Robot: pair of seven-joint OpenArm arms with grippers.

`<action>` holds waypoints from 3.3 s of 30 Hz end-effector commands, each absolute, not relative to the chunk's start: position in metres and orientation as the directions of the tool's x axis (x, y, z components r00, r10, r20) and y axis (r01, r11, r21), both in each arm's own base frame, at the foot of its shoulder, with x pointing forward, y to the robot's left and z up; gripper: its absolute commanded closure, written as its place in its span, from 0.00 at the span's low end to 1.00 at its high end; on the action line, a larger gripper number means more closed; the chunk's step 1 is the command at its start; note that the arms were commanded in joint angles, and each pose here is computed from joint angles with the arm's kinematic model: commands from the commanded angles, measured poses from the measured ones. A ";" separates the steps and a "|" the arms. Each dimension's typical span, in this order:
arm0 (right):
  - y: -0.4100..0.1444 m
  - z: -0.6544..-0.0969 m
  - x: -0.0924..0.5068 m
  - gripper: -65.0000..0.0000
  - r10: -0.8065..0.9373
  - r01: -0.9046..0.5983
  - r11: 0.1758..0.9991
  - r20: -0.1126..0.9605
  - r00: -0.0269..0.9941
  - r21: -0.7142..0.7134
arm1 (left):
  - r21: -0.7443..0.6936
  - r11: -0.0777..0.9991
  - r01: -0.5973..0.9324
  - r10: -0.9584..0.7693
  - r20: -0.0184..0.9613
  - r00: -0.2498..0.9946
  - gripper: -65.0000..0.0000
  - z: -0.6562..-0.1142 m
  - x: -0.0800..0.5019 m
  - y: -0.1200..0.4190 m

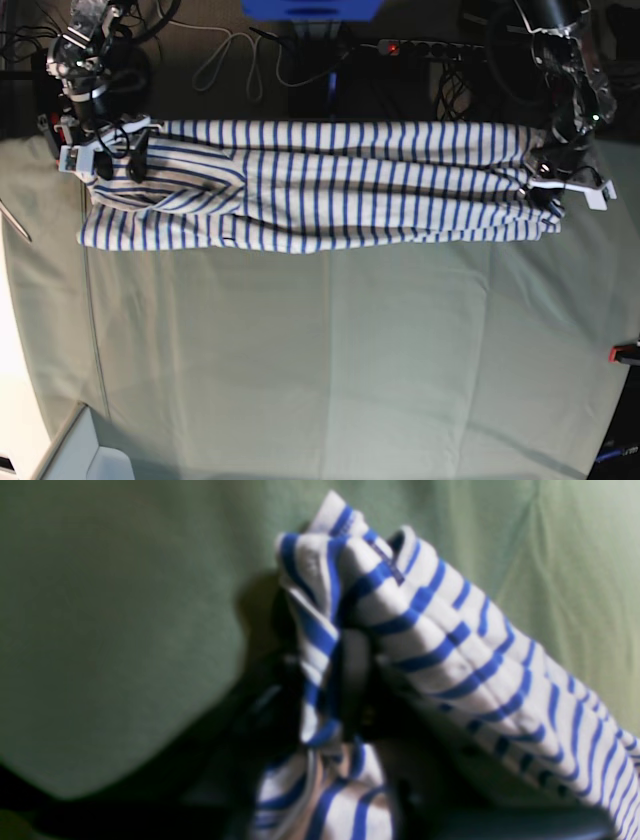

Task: Layout the t-shirt on the table in an organized manner, then fold the t-shirt properly
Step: 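Hold the folded strip ends with both grippers and release, then grasp the strip end with the left gripper and fold it toward the right gripper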

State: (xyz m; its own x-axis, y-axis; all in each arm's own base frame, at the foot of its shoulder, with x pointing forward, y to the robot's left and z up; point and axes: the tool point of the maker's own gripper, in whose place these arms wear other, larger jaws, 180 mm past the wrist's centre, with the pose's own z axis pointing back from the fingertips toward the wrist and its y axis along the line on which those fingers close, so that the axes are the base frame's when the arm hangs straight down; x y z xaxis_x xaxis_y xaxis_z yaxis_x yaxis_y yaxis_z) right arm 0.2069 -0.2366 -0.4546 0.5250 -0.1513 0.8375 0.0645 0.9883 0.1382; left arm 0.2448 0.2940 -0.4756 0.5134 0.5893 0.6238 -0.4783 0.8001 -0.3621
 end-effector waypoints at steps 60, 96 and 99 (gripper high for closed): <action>-0.251 -0.439 0.217 0.46 -0.108 0.051 0.994 0.868 0.484 0.095 | -0.383 0.831 0.403 0.034 0.758 0.651 0.38 -0.391 0.274 -0.082; -0.310 -0.433 0.245 0.45 -0.095 0.129 0.991 0.821 0.562 0.027 | -0.235 0.800 0.553 -0.103 0.853 0.511 0.85 -0.355 0.279 -0.070; -0.312 -0.445 0.240 0.45 -0.101 0.126 0.992 0.788 0.607 0.031 | -0.196 0.857 0.477 -0.070 0.873 0.483 0.85 -0.343 0.291 -0.025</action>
